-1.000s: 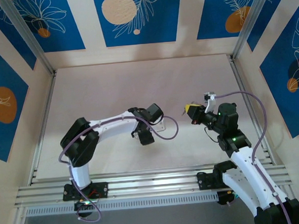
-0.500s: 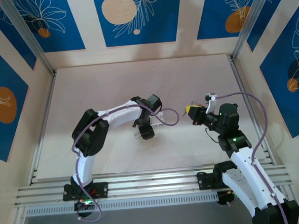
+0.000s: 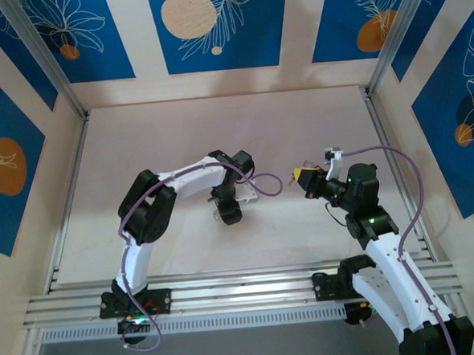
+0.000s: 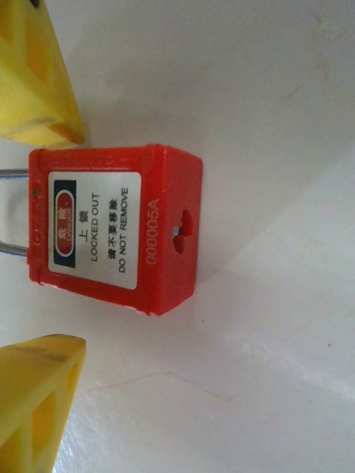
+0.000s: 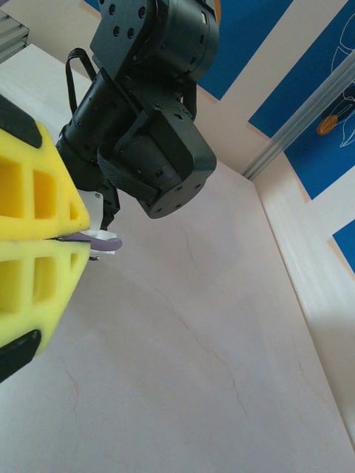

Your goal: Unlock with the key

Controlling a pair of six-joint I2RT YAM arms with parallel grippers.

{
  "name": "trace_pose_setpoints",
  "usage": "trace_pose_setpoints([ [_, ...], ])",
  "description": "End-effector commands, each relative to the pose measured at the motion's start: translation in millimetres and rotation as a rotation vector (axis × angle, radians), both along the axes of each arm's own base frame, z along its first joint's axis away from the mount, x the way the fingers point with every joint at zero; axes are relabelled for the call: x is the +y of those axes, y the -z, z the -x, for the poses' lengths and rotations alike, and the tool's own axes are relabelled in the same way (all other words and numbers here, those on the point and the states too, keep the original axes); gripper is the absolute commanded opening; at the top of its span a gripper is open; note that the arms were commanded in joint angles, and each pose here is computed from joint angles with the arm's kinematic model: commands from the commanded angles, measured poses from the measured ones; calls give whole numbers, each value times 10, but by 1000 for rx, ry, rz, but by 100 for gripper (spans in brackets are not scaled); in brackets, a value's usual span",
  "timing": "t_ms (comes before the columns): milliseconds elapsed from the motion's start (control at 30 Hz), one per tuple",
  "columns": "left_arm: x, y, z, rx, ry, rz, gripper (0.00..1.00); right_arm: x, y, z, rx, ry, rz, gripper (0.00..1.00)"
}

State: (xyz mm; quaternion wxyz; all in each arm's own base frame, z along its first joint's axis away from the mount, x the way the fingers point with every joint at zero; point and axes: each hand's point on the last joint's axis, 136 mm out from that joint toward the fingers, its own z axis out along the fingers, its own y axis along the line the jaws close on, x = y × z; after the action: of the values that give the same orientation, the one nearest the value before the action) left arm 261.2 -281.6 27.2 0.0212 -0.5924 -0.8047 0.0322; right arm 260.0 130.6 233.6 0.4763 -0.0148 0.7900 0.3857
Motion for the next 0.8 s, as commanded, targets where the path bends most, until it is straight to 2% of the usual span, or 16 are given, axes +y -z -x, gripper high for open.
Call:
trace_pose_setpoints([
  [0, -23, 26, 3, 34, 5, 1, 65, 12, -50, 17, -5, -11, -18, 0],
  [333, -45, 134, 38, 51, -1, -6, 62, 8, -31, 23, 1, -11, -17, 0],
  [533, -81, 210, 65, 51, -30, 16, 43, 16, 20, 51, 20, -16, -21, 0],
  [600, -84, 209, 73, 38, -40, 29, 40, 22, 55, 69, 27, -19, -25, 0],
  [667, -115, 170, 55, 8, -52, 65, 35, 21, 86, 91, 36, -17, -22, 0],
  [767, -207, 10, 7, -56, -87, 162, 33, 12, 106, 112, 44, -8, -24, 0],
])
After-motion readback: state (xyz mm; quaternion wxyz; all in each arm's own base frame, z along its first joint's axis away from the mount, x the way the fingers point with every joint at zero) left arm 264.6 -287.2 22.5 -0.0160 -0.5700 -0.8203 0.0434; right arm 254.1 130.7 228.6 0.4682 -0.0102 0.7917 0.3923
